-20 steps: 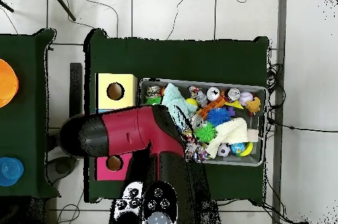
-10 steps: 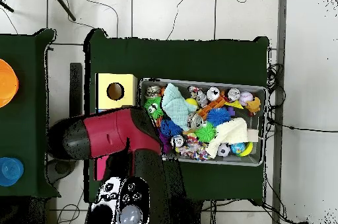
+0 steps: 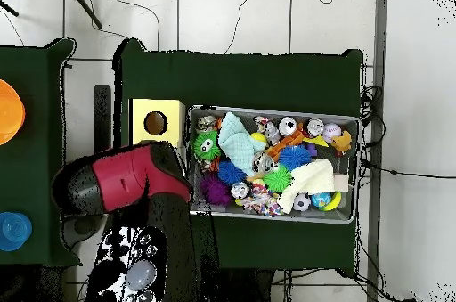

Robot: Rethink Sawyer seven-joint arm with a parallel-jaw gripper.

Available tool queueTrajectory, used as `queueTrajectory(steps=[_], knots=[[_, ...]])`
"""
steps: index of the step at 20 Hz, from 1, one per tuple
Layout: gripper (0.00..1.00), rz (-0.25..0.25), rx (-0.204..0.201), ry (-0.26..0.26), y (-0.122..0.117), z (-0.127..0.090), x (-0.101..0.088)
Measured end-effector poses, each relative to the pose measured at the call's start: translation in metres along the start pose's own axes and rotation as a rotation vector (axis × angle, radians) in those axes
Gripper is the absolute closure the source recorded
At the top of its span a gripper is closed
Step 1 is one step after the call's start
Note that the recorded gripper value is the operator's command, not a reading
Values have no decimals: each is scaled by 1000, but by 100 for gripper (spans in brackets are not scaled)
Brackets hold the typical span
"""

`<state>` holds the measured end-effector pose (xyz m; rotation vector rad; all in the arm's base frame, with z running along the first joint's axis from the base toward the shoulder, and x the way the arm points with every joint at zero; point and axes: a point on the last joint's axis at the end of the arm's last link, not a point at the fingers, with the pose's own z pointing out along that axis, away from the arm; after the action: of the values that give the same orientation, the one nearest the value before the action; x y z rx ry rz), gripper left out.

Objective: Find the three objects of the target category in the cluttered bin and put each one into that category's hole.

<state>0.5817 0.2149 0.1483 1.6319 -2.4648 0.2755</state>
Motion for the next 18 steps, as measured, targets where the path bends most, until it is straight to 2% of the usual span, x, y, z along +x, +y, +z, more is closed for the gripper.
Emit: queueTrajectory(steps=[6, 11, 18], knots=[[100, 42, 14, 6, 9, 20, -15], [100, 61, 23, 11, 15, 28, -26], [100, 65, 42, 2, 13, 36, -34]])
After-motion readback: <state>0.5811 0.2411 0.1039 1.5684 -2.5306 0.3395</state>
